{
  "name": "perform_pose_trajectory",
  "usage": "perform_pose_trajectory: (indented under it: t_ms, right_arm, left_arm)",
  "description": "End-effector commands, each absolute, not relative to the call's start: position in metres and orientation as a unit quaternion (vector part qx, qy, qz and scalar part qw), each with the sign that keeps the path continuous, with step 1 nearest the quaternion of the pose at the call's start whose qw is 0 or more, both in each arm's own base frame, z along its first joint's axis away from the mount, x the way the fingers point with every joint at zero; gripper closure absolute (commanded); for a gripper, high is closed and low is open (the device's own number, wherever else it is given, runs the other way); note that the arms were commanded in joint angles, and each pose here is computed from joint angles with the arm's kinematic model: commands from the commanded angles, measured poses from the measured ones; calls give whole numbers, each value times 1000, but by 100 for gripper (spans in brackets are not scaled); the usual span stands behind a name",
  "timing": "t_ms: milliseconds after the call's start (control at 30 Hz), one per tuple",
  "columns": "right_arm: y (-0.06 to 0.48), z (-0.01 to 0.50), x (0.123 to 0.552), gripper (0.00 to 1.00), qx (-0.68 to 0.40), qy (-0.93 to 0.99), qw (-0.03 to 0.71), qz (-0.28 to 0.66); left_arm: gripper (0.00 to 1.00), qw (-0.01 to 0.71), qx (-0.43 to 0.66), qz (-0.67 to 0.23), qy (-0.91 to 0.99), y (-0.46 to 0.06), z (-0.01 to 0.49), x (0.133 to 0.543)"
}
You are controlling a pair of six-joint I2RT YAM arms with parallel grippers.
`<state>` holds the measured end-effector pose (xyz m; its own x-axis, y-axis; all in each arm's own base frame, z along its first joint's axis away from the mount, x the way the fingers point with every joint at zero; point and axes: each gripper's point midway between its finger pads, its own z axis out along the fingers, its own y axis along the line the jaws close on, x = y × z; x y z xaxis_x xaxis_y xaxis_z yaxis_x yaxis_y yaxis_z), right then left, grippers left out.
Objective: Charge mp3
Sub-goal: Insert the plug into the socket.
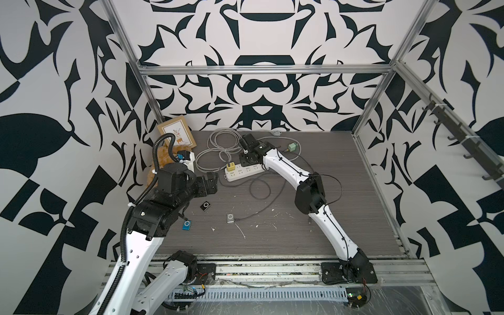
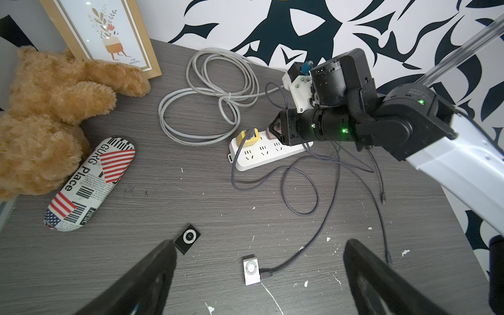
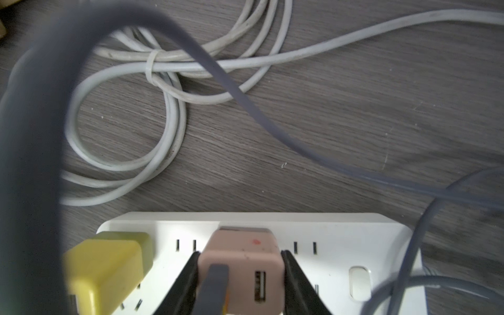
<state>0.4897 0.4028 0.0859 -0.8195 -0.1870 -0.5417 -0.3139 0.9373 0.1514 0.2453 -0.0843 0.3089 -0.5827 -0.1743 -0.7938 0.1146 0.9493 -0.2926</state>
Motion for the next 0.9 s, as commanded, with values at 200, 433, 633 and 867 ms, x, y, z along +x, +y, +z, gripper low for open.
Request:
perform_pose_trajectory:
  t_ms: [200,433,633,867]
  right_arm:
    - [398,102,455,47,-79,964,212,140]
    - [408,150,439,20,-70,951,215,210]
    - [389,172,405,19,-69,950,196,232]
    - [323,209,353,19,-92,950,201,221]
  left_arm:
    - [1,473,-22,-159,866,-81,317,243]
    - [0,474,-20,-163,865,-82,319,245]
    - [0,477,-12,-166,863,-85,320,247]
    - [1,490,18,-190,851,-100,328,256]
